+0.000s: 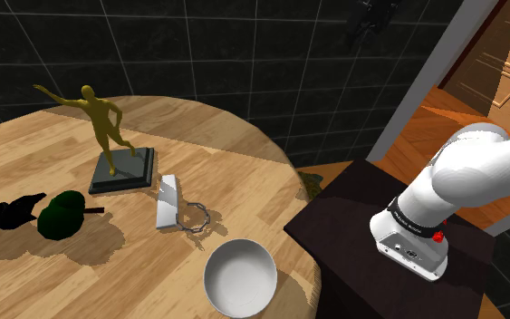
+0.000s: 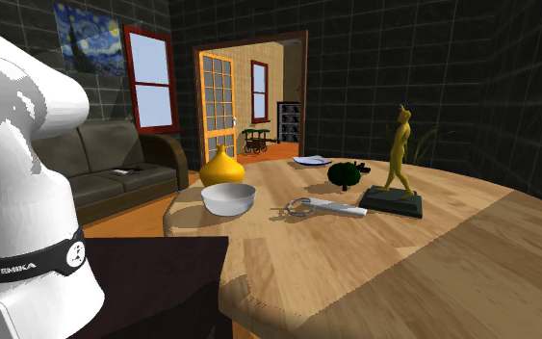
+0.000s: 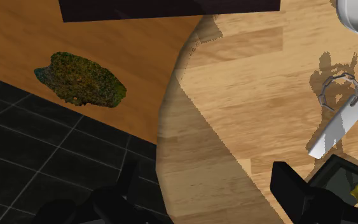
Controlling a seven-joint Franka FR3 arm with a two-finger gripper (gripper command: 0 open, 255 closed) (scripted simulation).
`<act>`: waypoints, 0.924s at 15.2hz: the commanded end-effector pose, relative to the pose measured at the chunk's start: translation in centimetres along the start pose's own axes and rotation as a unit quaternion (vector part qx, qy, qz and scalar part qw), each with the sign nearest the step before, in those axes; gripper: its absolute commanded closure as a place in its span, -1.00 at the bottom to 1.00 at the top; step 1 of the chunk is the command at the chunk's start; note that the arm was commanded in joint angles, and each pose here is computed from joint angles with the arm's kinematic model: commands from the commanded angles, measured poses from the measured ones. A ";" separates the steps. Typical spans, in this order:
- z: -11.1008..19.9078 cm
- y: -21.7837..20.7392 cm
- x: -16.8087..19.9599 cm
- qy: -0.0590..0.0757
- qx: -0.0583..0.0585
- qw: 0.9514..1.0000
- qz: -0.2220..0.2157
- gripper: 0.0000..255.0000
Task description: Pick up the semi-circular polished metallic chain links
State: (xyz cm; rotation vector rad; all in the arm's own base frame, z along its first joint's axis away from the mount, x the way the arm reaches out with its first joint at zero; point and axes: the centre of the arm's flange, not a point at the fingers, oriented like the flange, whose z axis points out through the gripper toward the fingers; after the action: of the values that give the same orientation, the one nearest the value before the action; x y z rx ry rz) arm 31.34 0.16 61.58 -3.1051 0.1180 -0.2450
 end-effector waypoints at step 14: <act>13.0 -11.0 1.1 -0.005 0.005 1.000 0.004 -1.00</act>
State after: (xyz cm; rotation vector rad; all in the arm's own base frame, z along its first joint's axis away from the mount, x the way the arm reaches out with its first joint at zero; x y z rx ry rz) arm 34.90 10.30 50.19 -3.0969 0.1266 -0.2280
